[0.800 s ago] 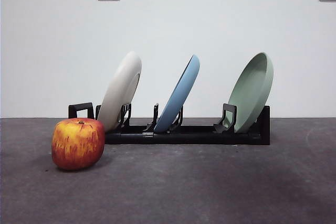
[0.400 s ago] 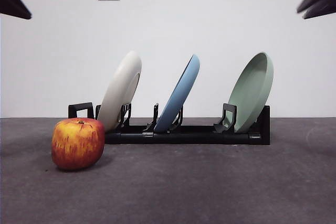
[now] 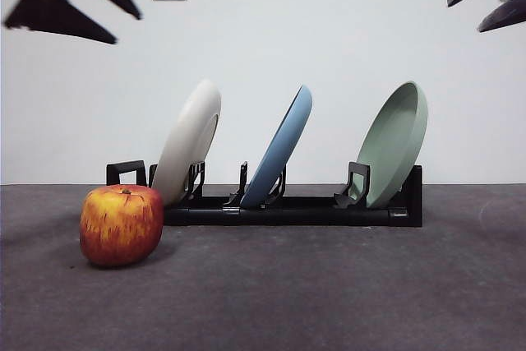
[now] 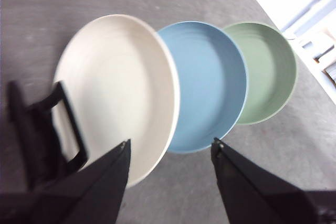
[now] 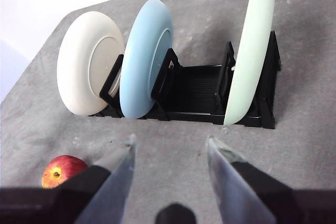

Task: Take the yellow plate from the plate rack,put the plate on the table,take the apple from the table,put the apple in the plate

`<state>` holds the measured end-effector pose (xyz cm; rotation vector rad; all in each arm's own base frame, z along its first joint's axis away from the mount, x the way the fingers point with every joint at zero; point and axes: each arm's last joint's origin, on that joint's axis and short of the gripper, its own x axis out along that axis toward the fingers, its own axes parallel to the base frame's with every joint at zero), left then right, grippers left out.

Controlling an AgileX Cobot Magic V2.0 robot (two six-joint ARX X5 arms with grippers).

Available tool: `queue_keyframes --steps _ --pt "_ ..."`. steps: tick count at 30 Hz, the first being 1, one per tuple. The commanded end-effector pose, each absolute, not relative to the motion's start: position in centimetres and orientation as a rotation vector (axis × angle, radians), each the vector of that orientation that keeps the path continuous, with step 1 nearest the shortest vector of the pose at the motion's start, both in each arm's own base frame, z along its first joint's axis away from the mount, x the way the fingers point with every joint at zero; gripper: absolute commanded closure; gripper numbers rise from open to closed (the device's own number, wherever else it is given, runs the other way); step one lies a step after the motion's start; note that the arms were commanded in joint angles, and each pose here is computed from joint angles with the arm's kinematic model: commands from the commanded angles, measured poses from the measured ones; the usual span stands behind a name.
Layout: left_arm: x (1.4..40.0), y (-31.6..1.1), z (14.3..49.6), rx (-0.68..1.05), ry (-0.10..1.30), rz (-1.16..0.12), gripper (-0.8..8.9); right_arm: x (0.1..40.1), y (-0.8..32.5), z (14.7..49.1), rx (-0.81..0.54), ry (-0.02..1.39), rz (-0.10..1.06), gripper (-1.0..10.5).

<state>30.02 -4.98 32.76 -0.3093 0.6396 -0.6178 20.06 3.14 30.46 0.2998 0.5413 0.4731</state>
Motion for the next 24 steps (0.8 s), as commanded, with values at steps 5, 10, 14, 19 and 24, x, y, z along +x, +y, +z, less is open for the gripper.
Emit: queue_keyframes --steps 5,10,14,19,24 --pt "33.9 -8.0 32.5 -0.277 0.700 -0.658 5.48 20.1 3.2 30.5 0.292 0.535 0.480 7.2" --pt "36.2 -10.0 31.5 -0.254 0.728 -0.655 5.49 20.1 3.2 30.5 0.292 0.536 0.480 7.2" --pt "37.3 -11.2 30.1 -0.235 0.750 -0.638 5.49 20.1 3.2 30.5 0.292 0.536 0.480 7.2" --pt "38.2 -12.1 28.3 -0.228 0.778 -0.650 5.68 20.1 3.2 30.5 0.292 0.536 0.479 7.2" --pt "38.3 -12.5 28.5 -0.221 0.744 -0.662 7.21 20.1 3.2 30.5 0.292 0.539 0.478 7.2"
